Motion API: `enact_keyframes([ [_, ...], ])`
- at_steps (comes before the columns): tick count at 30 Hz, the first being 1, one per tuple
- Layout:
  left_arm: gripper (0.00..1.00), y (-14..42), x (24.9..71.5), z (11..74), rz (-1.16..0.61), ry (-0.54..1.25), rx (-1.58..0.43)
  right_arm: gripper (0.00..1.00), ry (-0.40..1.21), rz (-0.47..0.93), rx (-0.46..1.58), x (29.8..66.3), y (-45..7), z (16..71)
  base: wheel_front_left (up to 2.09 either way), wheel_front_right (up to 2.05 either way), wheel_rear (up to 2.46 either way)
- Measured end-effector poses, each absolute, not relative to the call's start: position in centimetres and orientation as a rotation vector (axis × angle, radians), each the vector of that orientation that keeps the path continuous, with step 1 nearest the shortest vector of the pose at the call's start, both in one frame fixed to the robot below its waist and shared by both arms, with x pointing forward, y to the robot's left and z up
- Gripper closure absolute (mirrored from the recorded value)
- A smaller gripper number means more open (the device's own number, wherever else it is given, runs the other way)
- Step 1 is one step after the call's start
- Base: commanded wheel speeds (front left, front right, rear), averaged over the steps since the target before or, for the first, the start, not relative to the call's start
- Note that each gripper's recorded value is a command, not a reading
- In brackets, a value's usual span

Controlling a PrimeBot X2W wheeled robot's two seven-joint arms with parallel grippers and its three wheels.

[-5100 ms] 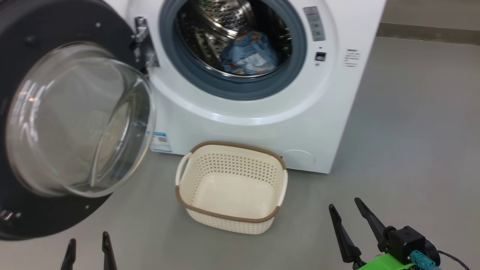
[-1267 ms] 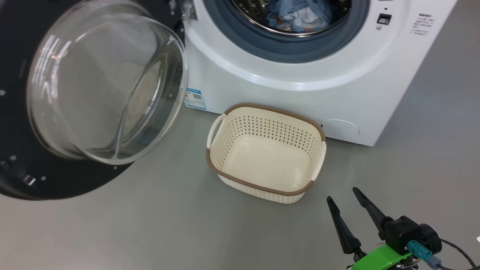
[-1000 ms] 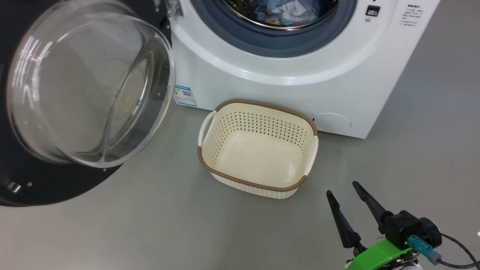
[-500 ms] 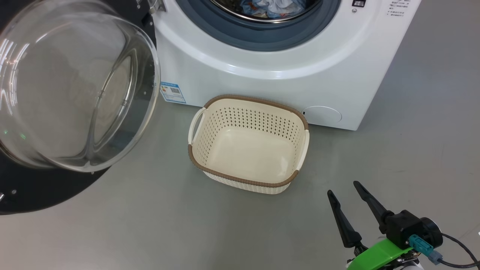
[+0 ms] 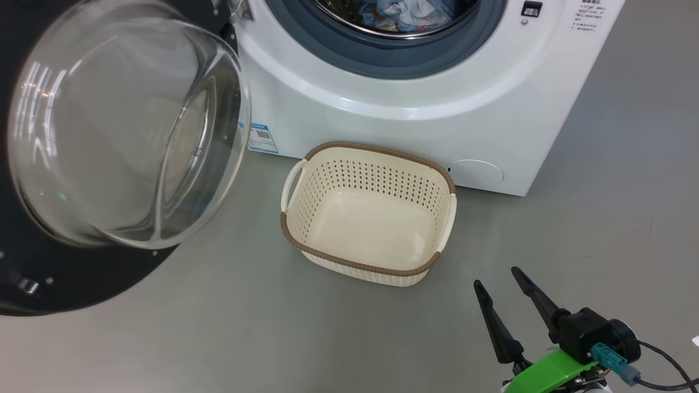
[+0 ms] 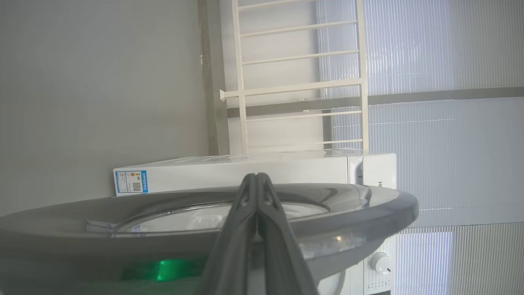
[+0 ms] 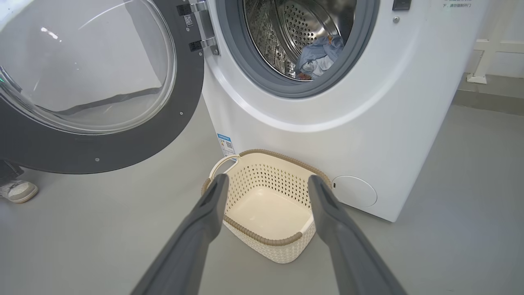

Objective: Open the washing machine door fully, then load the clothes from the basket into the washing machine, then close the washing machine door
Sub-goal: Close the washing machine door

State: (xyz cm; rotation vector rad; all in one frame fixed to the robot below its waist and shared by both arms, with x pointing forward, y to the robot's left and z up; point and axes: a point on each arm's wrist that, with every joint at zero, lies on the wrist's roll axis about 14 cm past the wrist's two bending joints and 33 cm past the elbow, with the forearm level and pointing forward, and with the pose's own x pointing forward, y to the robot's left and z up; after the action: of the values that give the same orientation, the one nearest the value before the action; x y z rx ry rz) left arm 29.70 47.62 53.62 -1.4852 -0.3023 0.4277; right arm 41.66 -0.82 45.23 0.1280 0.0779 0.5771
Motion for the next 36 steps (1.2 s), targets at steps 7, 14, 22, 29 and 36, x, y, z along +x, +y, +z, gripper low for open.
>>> enact_keyframes([
  [7,1.0,45.0,29.4,53.6,0.306,-0.212,-1.533,0.0,0.082,0.588,0.128,41.4,-0.4,45.2,0.0,0.0,0.0],
  [14,1.0,41.4,29.6,54.1,0.156,-0.118,-1.587,0.0,0.088,0.593,0.133,41.3,-0.1,45.1,0.0,0.0,0.0],
  [22,1.0,36.7,29.9,55.9,-0.059,-0.035,-1.622,0.0,0.099,0.602,0.138,40.7,0.3,44.9,0.0,0.0,0.0],
  [29,1.0,33.3,30.5,56.3,-0.152,0.033,-1.603,0.0,0.12,0.581,0.166,40.5,-0.1,44.5,0.0,0.0,0.0],
  [36,1.0,29.0,32.2,57.1,-0.296,0.092,-1.604,0.0,0.123,0.54,0.172,40.5,-1.4,44.4,0.0,0.0,0.0],
])
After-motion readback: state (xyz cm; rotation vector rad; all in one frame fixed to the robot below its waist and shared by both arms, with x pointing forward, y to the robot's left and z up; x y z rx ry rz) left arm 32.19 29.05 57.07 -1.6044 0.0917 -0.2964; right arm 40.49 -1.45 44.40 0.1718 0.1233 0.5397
